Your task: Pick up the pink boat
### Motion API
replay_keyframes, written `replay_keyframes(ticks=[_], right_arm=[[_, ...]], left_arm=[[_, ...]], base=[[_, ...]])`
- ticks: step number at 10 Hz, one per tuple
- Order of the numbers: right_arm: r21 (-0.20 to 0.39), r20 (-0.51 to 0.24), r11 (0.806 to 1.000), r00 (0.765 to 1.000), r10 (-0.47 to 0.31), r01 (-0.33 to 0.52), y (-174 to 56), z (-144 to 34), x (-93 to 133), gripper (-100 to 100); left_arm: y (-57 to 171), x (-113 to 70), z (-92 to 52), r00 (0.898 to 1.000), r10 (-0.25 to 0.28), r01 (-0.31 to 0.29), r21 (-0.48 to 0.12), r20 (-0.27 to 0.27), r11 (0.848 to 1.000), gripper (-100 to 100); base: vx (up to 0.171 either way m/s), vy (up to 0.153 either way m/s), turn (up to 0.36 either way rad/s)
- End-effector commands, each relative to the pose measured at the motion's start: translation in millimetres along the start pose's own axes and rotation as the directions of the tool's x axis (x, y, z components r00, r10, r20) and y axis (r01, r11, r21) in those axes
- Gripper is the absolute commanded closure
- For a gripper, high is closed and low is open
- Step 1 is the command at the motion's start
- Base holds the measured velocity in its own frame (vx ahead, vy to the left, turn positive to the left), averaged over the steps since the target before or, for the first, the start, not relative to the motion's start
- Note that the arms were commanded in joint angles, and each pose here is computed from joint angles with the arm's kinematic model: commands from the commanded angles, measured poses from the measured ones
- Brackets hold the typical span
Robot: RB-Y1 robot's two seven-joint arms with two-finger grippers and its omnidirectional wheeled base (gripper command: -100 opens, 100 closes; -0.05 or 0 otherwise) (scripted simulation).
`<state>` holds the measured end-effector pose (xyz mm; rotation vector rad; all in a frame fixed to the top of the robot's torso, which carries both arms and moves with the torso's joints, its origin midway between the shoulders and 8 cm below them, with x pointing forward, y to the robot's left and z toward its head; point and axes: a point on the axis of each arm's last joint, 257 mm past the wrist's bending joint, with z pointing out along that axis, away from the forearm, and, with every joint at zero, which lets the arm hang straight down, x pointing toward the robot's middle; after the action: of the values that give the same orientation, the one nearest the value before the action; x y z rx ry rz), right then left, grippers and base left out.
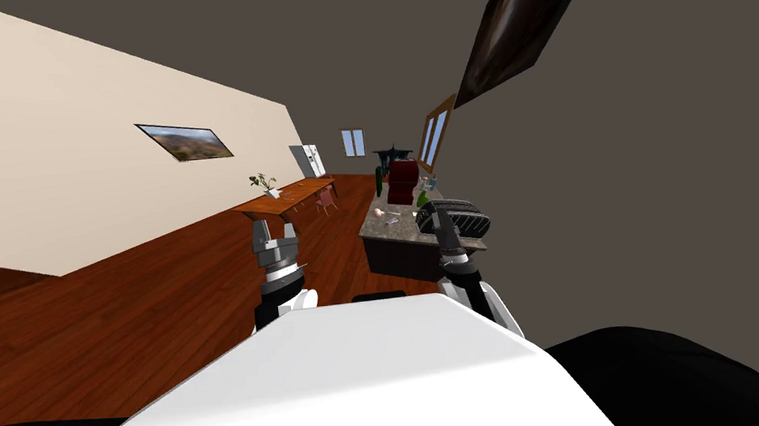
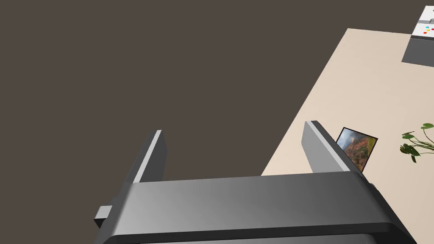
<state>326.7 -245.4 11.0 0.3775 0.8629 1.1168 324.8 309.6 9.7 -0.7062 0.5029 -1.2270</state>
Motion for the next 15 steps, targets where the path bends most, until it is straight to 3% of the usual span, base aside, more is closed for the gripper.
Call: replay_keyframes(ticks=[1,2,4,5,6,7,9,10,11,12,13,14,15], right_arm=[[0.036,-0.081,0.996,0.993,-0.084,0.087,-16.0,-12.7,15.4,-100],[0.035,-0.085,0.995,0.992,-0.091,0.094,-16.0,-12.8,16.6,-100],[0.073,-0.209,0.974,0.959,-0.194,0.213,-42.3,-37.0,35.7,-100],[0.071,-0.215,0.972,0.955,-0.203,0.222,-42.4,-37.3,37.3,-100],[0.082,-0.287,0.955,0.924,-0.252,0.286,-57.6,-53.0,46.9,-100],[0.080,-0.289,0.954,0.923,-0.255,0.289,-57.7,-53.1,47.5,-100],[0.093,-0.428,0.909,0.841,-0.332,0.407,-90.6,-90.6,62.9,-100],[0.078,-0.447,0.903,0.824,-0.347,0.422,-91.0,-92.4,65.9,-100],[0.071,-0.521,0.875,0.766,-0.377,0.478,-108.4,-115.1,72.0,-100],[0.063,-0.528,0.873,0.758,-0.383,0.484,-108.6,-116.0,73.2,-100],[0.037,-0.599,0.842,0.686,-0.412,0.538,-123.3,-138.9,78.1,-100],[0.040,-0.606,0.839,0.681,-0.411,0.543,-126.5,-142.2,78.6,-100],[0.009,-0.673,0.808,0.601,-0.431,0.590,-141.9,-167.5,80.9,-100]], left_arm=[[0.0,0.0,0.0,1.000,0.000,0.000,0.000,0.000,1.000,0],[0.0,0.0,0.0,1.000,0.000,0.000,0.000,0.000,1.000,0],[0.0,0.0,0.0,1.000,0.000,0.000,0.000,0.000,1.000,0],[0.0,0.0,0.0,1.000,0.000,0.000,0.000,0.000,1.000,0],[0.0,-0.1,0.0,1.000,0.000,0.000,0.000,0.000,1.000,0],[0.0,0.0,0.0,1.000,0.000,0.000,0.000,0.000,1.000,0],[0.0,-0.1,0.0,1.000,0.000,0.000,0.000,0.000,1.000,0],[0.0,0.0,0.0,1.000,0.000,0.000,0.000,0.000,1.000,0],[0.0,-0.1,-0.1,1.000,0.000,0.000,0.000,0.000,1.000,0],[0.0,0.0,0.0,1.000,0.000,0.000,0.000,0.000,1.000,0],[0.0,-0.1,-0.1,1.000,0.000,0.000,0.000,0.000,1.000,0],[0.0,-0.1,0.0,1.000,0.000,0.000,0.000,0.000,1.000,0],[0.0,-0.2,-0.1,1.000,0.001,-0.001,0.000,0.000,1.000,0]], base=[[-0.224,0.215,0.259],[-0.162,0.145,0.107],[-0.154,0.156,0.213],[-0.151,0.147,0.094],[-0.145,0.145,0.205],[-0.107,0.103,0.081],[-0.121,0.172,0.242],[-0.112,0.164,0.096],[-0.137,0.204,0.178],[-0.105,0.149,0.089],[-0.099,0.157,0.195],[-0.060,0.112,0.081],[-0.068,0.122,0.225]])
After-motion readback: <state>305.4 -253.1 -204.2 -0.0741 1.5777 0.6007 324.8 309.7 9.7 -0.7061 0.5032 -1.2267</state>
